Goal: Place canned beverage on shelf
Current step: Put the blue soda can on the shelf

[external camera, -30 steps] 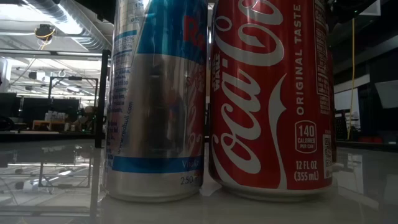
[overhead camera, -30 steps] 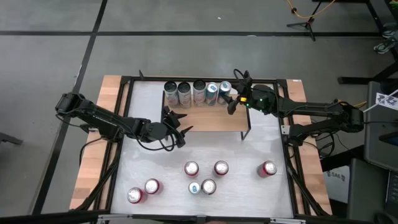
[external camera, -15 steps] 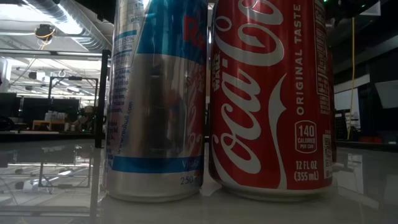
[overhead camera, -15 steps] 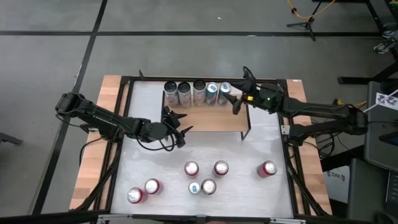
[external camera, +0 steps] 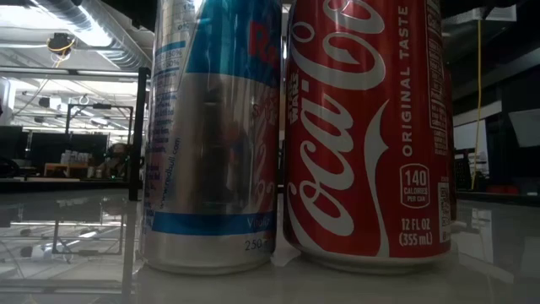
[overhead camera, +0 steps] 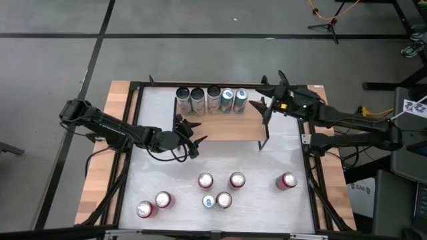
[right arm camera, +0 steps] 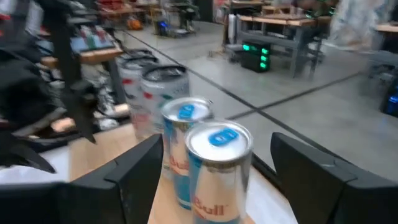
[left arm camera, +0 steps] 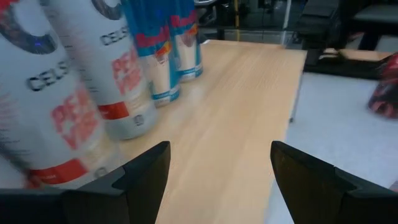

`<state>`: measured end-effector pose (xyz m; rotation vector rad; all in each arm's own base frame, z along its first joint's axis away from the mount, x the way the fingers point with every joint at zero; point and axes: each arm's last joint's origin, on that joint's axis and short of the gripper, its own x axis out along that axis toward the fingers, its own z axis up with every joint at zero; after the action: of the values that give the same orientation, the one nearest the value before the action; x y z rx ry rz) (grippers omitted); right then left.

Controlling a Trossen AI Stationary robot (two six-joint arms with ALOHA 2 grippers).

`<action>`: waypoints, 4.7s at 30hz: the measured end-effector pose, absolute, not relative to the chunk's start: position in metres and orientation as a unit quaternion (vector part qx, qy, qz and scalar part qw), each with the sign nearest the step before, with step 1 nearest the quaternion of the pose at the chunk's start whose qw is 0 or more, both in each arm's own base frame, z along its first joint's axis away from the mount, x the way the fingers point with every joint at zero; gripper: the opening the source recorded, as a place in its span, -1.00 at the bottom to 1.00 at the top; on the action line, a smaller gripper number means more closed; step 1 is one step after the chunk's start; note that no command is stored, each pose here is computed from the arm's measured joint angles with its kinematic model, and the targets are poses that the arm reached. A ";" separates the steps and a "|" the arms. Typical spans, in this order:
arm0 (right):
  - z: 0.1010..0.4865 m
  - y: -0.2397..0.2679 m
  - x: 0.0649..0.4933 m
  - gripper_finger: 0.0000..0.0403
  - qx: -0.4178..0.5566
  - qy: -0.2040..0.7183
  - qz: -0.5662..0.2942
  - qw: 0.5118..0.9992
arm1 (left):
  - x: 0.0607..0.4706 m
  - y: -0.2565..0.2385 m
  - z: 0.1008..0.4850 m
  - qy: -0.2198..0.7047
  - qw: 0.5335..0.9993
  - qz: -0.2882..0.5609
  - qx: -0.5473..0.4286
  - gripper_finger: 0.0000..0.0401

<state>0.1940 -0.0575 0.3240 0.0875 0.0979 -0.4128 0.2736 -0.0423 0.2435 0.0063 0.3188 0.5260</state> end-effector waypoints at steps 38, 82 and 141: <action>0.312 0.052 0.214 0.43 0.046 0.089 0.175 0.979 | 0.262 -0.190 0.263 0.078 0.993 -0.038 -0.076 0.35; 0.293 0.068 0.232 0.43 0.051 0.129 0.180 0.974 | 0.277 -0.205 0.254 0.096 0.992 -0.050 -0.067 0.65; 0.293 0.068 0.231 0.43 0.051 0.130 0.180 0.974 | 0.292 -0.225 0.190 0.160 0.987 -0.030 0.005 0.64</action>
<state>0.2314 0.0684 0.2926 0.1033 0.2614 0.3622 0.2916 -0.2250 0.1897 0.0091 0.3221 -0.0606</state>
